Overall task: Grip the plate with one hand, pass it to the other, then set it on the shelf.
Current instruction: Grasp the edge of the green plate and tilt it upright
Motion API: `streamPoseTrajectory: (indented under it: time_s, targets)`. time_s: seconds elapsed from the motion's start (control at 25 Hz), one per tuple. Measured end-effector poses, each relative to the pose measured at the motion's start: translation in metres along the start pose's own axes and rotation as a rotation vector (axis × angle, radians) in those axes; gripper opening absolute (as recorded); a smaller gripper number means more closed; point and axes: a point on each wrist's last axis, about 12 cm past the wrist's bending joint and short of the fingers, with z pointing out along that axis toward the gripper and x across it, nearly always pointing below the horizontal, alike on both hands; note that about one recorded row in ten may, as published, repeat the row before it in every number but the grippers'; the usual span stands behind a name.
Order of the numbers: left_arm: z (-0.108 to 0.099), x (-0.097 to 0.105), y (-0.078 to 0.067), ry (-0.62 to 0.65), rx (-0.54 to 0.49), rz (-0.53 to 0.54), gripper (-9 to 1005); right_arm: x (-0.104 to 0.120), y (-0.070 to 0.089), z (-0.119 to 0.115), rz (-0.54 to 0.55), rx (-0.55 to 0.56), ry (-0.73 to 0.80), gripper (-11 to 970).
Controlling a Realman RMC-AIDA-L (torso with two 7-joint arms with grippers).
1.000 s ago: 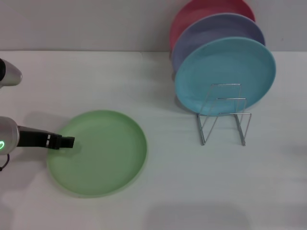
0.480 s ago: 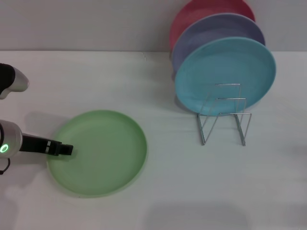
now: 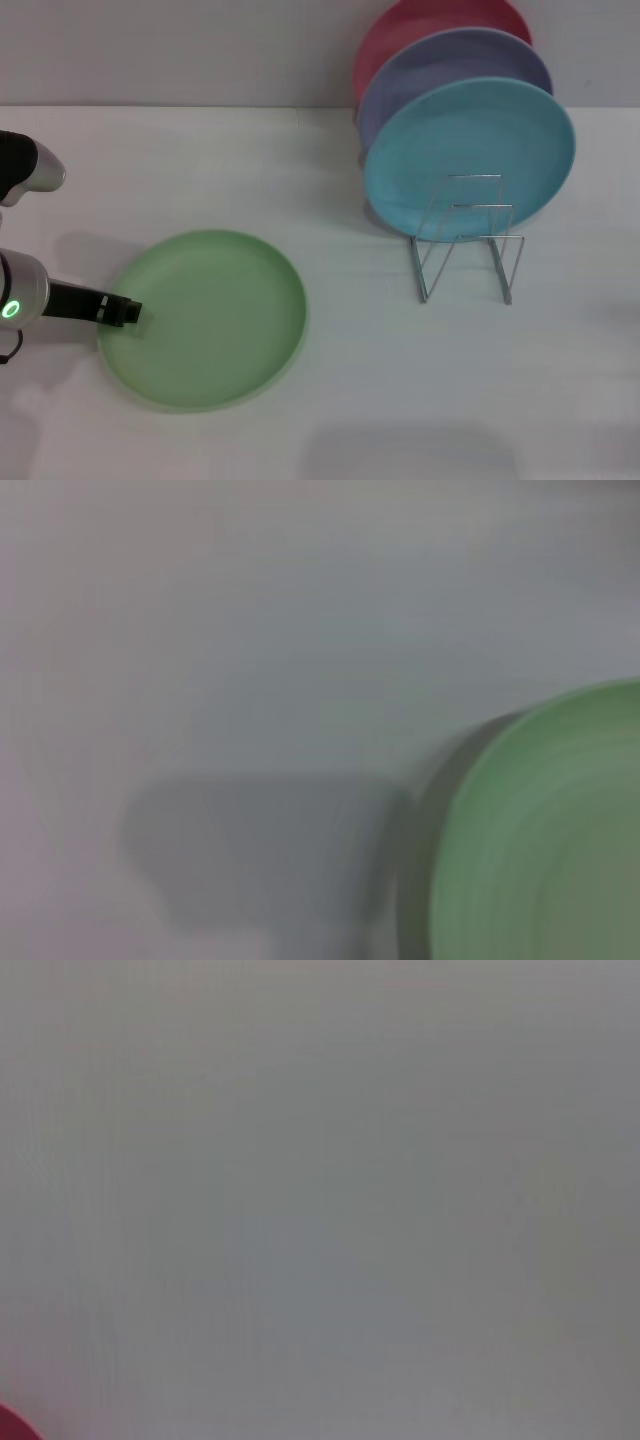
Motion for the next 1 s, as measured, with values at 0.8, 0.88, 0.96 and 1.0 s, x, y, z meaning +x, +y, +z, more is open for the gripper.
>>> streamPoseTrajectory:
  time_s: [0.8,0.88,0.96,1.0]
  targets:
    - [-0.004,-0.005,0.0,-0.042,-0.008,0.007,82,-0.002,0.0,-0.001,-0.001,-0.006,-0.018,832]
    - [-0.007,-0.007,-0.001,-0.056,-0.01,0.015,77,-0.004,0.002,-0.001,-0.001,-0.017,-0.034,832]
    - [-0.011,-0.01,-0.001,-0.072,-0.013,0.023,71,-0.007,0.005,-0.002,-0.001,-0.042,-0.059,832]
    - [-0.012,-0.011,-0.002,-0.081,-0.012,0.028,69,-0.01,0.008,-0.003,-0.001,-0.066,-0.085,832]
